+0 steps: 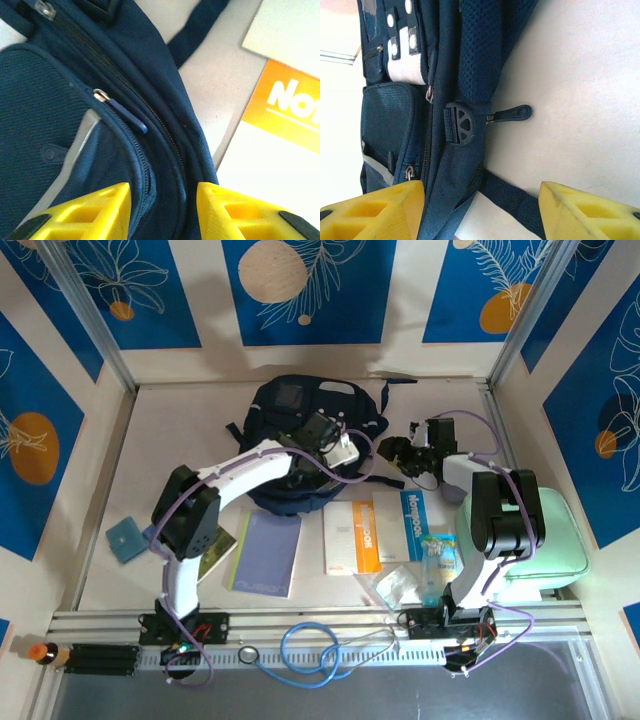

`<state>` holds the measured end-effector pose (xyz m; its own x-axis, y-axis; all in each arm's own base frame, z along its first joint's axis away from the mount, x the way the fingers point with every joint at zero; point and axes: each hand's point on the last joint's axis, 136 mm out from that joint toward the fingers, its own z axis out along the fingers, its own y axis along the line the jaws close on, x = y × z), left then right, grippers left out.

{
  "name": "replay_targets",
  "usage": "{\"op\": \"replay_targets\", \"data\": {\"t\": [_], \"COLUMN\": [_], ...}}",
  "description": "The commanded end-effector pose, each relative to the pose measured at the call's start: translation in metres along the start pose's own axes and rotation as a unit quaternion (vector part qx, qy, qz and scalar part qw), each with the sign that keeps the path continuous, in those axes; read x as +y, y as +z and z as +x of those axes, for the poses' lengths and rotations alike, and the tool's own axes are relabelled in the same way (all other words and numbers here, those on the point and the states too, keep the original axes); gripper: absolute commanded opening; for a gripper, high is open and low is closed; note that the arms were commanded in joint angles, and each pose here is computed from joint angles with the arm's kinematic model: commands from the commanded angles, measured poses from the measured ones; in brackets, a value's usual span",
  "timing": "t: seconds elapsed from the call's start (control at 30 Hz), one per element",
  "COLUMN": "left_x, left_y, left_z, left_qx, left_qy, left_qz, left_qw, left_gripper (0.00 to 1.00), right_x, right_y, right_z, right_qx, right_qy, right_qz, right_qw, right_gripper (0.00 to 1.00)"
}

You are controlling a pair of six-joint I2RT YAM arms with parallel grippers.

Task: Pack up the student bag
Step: Unzip the student bag at the top-center of the table.

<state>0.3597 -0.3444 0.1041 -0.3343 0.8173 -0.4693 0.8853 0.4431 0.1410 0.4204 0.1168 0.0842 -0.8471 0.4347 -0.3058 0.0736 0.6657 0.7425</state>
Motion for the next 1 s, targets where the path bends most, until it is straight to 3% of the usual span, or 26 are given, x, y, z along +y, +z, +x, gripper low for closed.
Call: {"op": "replay_targets", "data": {"t": [0.0,0.3,0.5,0.57,0.63,0.73,0.9,0.97], "left_x": [0.01,0.026,0.028,0.024,0.017,0.018,0.03,0.034], "left_y": [0.003,0.027,0.028,0.028,0.027,0.029,0.035,0.035], "left_z": [0.003,0.015,0.016,0.017,0.021,0.024,0.026,0.025], "left_qx": [0.04,0.109,0.122,0.125,0.133,0.143,0.161,0.163], "left_qy": [0.031,0.051,0.048,0.052,0.059,0.064,0.068,0.069], "left_qz": [-0.034,-0.068,-0.072,-0.062,-0.039,-0.041,-0.075,-0.083], "left_qw": [0.998,0.99,0.989,0.989,0.989,0.987,0.982,0.981], "left_gripper": [0.4,0.33,0.23,0.28,0.4,0.41,0.28,0.14], "right_x": [0.003,0.005,0.002,0.0,-0.001,-0.001,-0.001,-0.001], "right_y": [-0.009,-0.012,-0.013,-0.013,-0.013,-0.014,-0.013,-0.013], "right_z": [0.0,-0.001,-0.002,-0.003,-0.003,-0.004,-0.004,-0.004], "right_qx": [-0.005,-0.009,-0.013,-0.014,-0.014,-0.016,-0.018,-0.018], "right_qy": [0.004,0.005,0.007,0.008,0.008,0.01,0.011,0.012], "right_qz": [-0.004,-0.006,-0.002,0.001,0.003,0.002,0.001,0.002], "right_qw": [1.0,1.0,1.0,1.0,1.0,1.0,1.0,1.0], "right_gripper": [0.62,0.63,0.62,0.62,0.63,0.63,0.62,0.62]}}
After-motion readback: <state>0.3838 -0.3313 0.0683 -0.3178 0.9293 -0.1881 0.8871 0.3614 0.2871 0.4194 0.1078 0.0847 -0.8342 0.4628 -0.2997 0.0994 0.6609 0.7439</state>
